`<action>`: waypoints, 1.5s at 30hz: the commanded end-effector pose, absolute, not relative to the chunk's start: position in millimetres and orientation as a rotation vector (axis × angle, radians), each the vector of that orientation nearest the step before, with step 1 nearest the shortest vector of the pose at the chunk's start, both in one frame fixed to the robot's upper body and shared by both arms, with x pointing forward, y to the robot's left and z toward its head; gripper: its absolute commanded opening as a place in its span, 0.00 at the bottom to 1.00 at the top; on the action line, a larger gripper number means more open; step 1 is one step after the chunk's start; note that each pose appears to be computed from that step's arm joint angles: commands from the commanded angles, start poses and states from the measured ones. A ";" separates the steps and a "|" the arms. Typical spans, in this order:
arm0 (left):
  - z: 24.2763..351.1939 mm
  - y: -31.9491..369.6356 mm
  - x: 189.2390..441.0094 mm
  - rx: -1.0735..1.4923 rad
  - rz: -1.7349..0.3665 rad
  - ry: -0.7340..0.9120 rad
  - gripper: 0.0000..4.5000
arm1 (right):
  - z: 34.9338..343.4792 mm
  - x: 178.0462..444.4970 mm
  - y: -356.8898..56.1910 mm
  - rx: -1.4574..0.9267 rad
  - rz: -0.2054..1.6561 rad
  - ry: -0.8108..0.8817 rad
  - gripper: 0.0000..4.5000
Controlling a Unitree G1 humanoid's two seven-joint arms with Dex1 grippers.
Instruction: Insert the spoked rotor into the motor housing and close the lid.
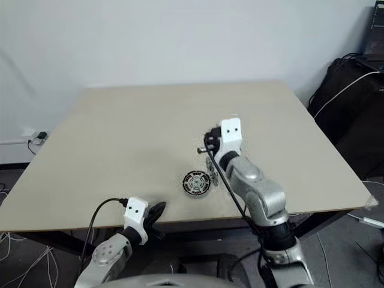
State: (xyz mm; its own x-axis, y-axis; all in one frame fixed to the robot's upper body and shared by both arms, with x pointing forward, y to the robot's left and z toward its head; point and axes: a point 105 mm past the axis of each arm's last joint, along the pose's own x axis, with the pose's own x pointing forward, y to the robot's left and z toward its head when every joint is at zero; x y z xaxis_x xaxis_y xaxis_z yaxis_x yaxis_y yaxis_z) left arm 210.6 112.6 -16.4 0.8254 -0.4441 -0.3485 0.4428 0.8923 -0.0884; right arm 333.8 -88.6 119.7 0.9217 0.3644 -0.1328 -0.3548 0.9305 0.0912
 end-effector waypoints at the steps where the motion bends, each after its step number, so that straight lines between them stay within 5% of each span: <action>1: -5.0 113.0 214.3 0.002 -0.477 0.327 0.00 | 136.7 335.9 -111.1 0.011 0.279 0.048 0.01; 7: -4.4 113.3 214.7 0.006 -0.488 0.329 0.00 | 108.5 324.4 -140.4 -0.154 0.213 0.155 0.01; 13: -3.9 114.3 214.8 0.014 -0.495 0.332 0.00 | 61.5 296.2 -138.3 -0.317 0.345 0.362 0.01; 22: -2.5 116.9 216.1 0.023 -0.493 0.331 0.00 | 65.9 293.6 -109.7 -0.201 0.493 0.315 0.01; 31: -1.9 119.2 216.2 0.026 -0.485 0.328 0.00 | 78.9 267.7 -59.5 -0.026 0.834 0.301 0.01; 45: -0.6 120.4 216.3 0.037 -0.486 0.325 0.00 | 49.7 270.4 -36.7 0.044 0.902 0.380 0.01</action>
